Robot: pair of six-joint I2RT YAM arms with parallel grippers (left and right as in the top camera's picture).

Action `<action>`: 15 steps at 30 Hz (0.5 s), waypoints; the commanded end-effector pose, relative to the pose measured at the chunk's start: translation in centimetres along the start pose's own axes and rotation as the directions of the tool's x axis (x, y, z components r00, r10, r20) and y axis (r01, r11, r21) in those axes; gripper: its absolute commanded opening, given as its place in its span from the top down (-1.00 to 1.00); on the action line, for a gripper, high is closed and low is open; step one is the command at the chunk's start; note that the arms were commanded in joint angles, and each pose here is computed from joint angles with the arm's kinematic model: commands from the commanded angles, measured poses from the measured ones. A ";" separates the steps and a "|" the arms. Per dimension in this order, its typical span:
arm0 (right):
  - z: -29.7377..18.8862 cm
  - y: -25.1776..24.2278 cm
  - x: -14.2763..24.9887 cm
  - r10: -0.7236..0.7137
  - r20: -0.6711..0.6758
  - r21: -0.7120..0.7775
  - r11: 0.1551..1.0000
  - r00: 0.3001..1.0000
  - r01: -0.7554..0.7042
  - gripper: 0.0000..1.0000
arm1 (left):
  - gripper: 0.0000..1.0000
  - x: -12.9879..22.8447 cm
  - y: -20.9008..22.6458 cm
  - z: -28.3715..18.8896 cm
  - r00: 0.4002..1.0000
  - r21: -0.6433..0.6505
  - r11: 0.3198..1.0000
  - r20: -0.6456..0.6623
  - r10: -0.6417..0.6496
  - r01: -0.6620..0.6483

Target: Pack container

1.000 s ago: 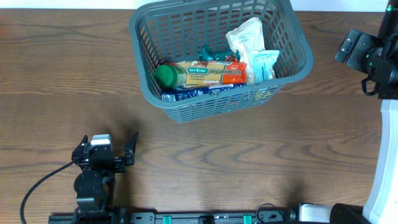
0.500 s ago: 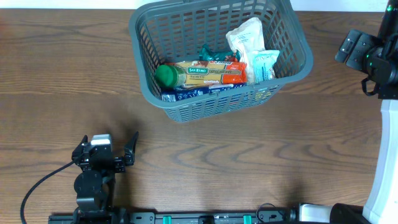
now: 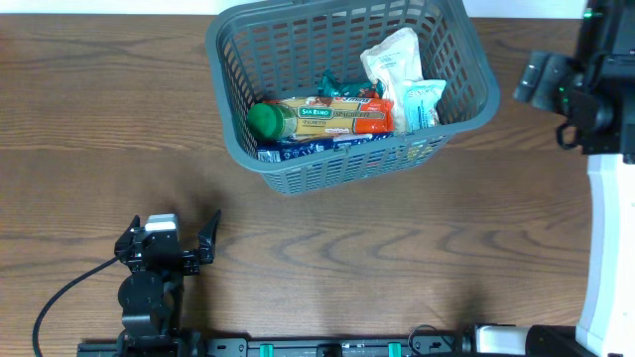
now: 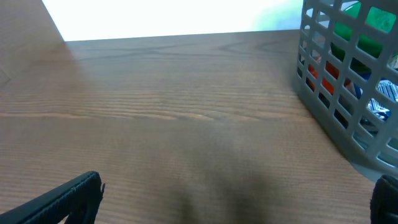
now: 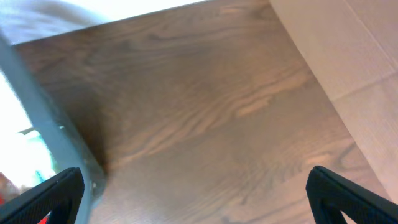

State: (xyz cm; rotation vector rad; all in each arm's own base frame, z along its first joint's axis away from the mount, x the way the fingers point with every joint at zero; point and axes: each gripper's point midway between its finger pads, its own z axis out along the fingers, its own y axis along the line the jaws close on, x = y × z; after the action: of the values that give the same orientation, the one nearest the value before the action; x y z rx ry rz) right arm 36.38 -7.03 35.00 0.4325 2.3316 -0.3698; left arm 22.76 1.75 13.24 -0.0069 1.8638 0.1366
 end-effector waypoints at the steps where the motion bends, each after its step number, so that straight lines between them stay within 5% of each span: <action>1: -0.2 2.4 -1.2 -0.040 0.068 -0.040 0.998 0.997 0.043 -0.99 | -0.97 1.0 -0.1 0.3 1.000 0.001 1.000 -0.019 0.017 -0.017; 8: -5.3 7.6 -6.2 0.022 0.358 -0.219 0.974 0.934 0.061 -0.98 | -0.97 1.0 -0.1 0.3 1.000 0.001 1.000 -0.019 0.017 -0.017; 15: -10.0 8.3 -5.2 0.048 0.445 -0.393 0.908 0.894 0.147 -0.98 | -0.97 1.0 -0.1 0.3 1.000 0.001 1.000 -0.019 0.017 -0.017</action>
State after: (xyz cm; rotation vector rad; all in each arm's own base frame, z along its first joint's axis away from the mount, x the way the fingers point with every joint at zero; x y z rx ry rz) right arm 39.20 2.14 43.38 0.1591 1.9283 -0.0486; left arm 22.76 1.75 13.22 -0.0069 1.8642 0.1366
